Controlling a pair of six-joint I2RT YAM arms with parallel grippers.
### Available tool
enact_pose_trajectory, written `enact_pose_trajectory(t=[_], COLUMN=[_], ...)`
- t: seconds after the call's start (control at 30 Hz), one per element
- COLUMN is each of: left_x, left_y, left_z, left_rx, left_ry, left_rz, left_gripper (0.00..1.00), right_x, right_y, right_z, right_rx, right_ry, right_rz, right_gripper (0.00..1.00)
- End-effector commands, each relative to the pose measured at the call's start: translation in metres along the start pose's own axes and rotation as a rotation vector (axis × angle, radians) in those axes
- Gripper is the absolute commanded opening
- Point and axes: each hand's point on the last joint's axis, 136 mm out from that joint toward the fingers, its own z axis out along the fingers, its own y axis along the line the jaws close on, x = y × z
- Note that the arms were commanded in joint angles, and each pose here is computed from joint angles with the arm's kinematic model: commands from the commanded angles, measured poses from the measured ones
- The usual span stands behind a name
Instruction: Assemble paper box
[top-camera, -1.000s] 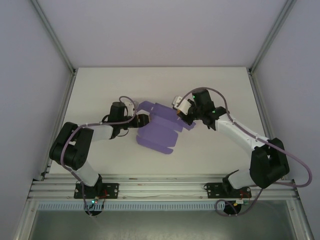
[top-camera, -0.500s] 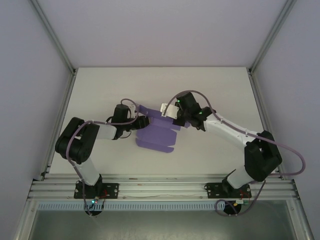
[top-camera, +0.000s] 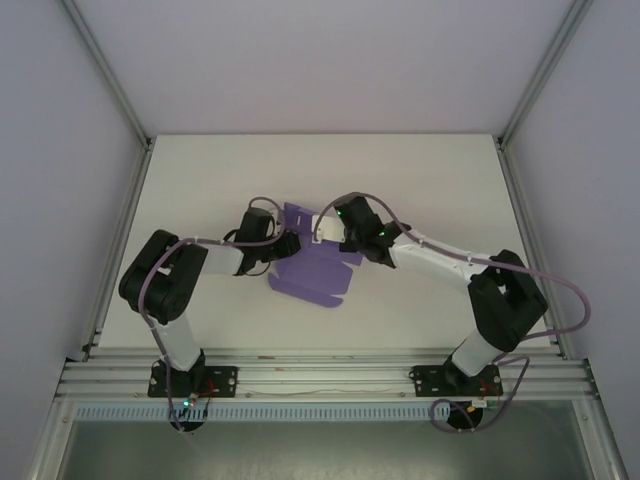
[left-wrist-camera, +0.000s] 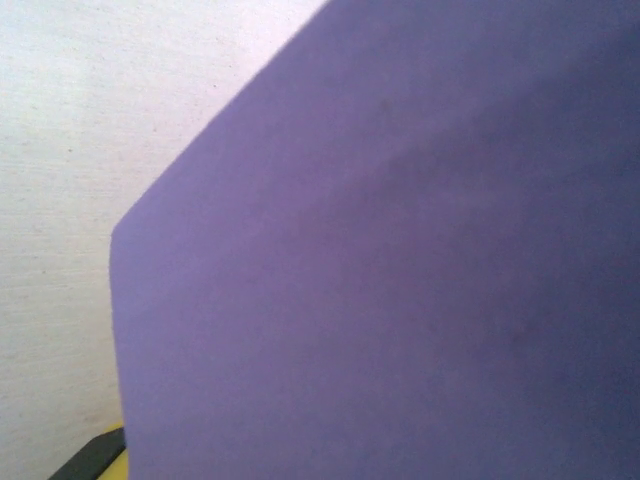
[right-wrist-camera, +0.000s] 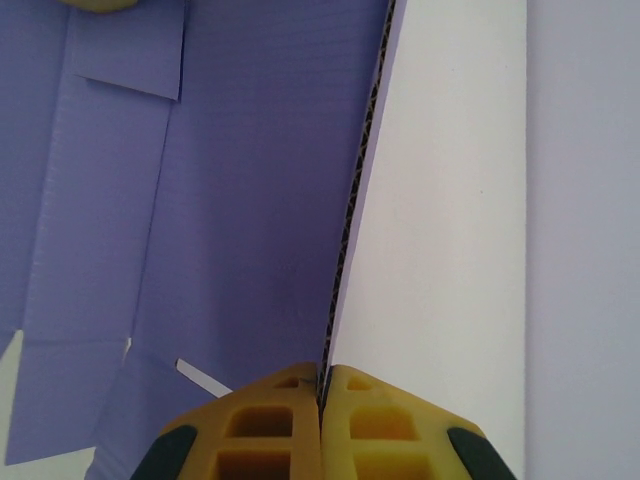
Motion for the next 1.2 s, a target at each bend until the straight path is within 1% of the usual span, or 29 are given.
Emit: enact_pose_trajectory(t=[0.0,0.17,0.23,0.4,0.47,0.53,0.63,0.7,0.77,0.8,0.87,0.9,1.03,1.1,1.17], left_x=[0.014,0.019,0.020,0.020,0.018,0.012,0.007,0.002,-0.006,-0.010,-0.022,-0.027,-0.057,-0.068,-0.077], left_y=[0.003,0.011,0.013,-0.003,-0.007,-0.008,-0.017,-0.019,-0.015,-0.012,-0.003,0.002,0.024,0.032,0.037], left_z=[0.010,0.008,0.006,-0.006,-0.014,-0.023,-0.039,-0.052,-0.070,-0.079,-0.100,-0.109,-0.144,-0.149,-0.146], left_rx=[-0.070,-0.167,-0.181,-0.102,-0.094,-0.101,-0.075,-0.091,-0.138,-0.166,-0.214,-0.229,-0.296,-0.318,-0.326], left_ry=[0.038,0.056,0.062,0.048,0.028,0.005,-0.021,-0.043,-0.083,-0.103,-0.157,-0.179,-0.300,-0.318,-0.307], left_rz=[0.012,0.036,0.034,0.038,0.033,0.030,0.034,0.050,0.052,0.071,0.047,0.030,-0.019,-0.021,-0.013], left_gripper=[0.23,0.21,0.20,0.20,0.21,0.30,0.41,0.48,0.61,0.69,0.96,1.00,1.00,1.00,1.00], right_x=[-0.001,0.000,0.001,-0.004,-0.006,-0.005,-0.004,-0.003,-0.004,-0.006,-0.008,-0.009,-0.018,-0.021,-0.023], right_y=[0.027,0.020,0.018,0.010,0.005,0.002,-0.001,-0.003,-0.006,-0.008,-0.008,-0.009,-0.015,-0.015,-0.016], right_z=[0.006,0.005,0.005,0.001,-0.001,-0.001,0.001,0.001,0.000,-0.001,-0.003,-0.005,-0.009,-0.009,-0.009], right_rx=[-0.033,0.001,0.015,0.063,0.093,0.116,0.146,0.161,0.189,0.201,0.211,0.215,0.246,0.261,0.265], right_ry=[0.029,0.047,0.055,0.021,0.006,0.015,0.023,0.025,0.018,0.008,-0.014,-0.022,-0.070,-0.097,-0.105], right_rz=[-0.119,-0.120,-0.125,-0.155,-0.170,-0.191,-0.205,-0.208,-0.207,-0.207,-0.228,-0.235,-0.219,-0.215,-0.213], right_gripper=[0.00,0.00,0.00,0.00,0.00,0.00,0.00,0.00,0.00,0.00,0.00,0.00,0.00,0.00,0.00])
